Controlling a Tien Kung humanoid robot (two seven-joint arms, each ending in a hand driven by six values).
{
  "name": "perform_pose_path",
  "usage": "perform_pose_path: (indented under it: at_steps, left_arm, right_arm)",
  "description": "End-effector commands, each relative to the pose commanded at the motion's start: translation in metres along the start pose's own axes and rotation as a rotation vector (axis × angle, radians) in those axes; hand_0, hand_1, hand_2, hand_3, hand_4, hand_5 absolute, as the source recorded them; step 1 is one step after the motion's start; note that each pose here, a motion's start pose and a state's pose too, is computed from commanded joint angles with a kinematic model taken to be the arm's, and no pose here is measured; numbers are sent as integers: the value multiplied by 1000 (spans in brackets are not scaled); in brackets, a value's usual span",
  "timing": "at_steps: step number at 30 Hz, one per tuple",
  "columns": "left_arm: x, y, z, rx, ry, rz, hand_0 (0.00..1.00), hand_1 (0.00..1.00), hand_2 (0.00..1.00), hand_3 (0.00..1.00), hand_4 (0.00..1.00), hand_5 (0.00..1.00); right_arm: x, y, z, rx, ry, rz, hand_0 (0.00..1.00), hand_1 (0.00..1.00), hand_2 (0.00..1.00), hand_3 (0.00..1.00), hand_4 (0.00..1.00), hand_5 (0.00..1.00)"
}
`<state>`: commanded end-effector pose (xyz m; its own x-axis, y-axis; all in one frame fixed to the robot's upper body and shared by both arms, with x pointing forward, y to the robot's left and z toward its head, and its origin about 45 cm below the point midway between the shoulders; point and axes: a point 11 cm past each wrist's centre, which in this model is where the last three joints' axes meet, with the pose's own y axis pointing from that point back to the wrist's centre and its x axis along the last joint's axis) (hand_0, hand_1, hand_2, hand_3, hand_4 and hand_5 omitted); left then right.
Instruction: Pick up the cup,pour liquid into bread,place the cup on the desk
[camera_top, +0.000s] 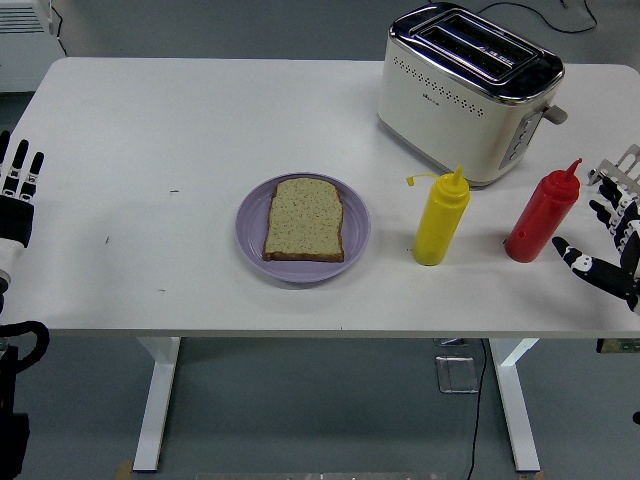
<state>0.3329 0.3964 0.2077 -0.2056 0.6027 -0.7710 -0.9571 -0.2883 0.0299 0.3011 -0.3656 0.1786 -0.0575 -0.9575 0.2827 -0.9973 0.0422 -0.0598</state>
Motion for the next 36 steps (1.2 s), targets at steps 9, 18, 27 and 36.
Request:
perform_pose_path:
  at_steps: [9, 18, 27, 36]
  left_arm:
    - [0, -1, 3, -9, 2, 0, 786, 743, 743, 702, 515, 995]
    - [0, -1, 3, -12, 4, 0, 785, 743, 742, 703, 514, 994]
    - [0, -1, 4, -14, 5, 0, 785, 742, 742, 703, 514, 995]
    - [1, -1, 4, -16, 6, 4, 785, 742, 742, 703, 514, 995]
  right_arm:
    - [-16, -15, -2, 7, -45, -24, 997, 931, 998, 998, 860, 126]
    - [-36, -27, -2, 9, -97, -46, 989, 927, 998, 998, 856, 133]
    - [-49, -38, -2, 6, -148, -54, 944, 872, 932, 998, 843, 122]
    - [-55, -46, 2, -5, -197, -17, 901, 842, 856, 971, 819, 93]
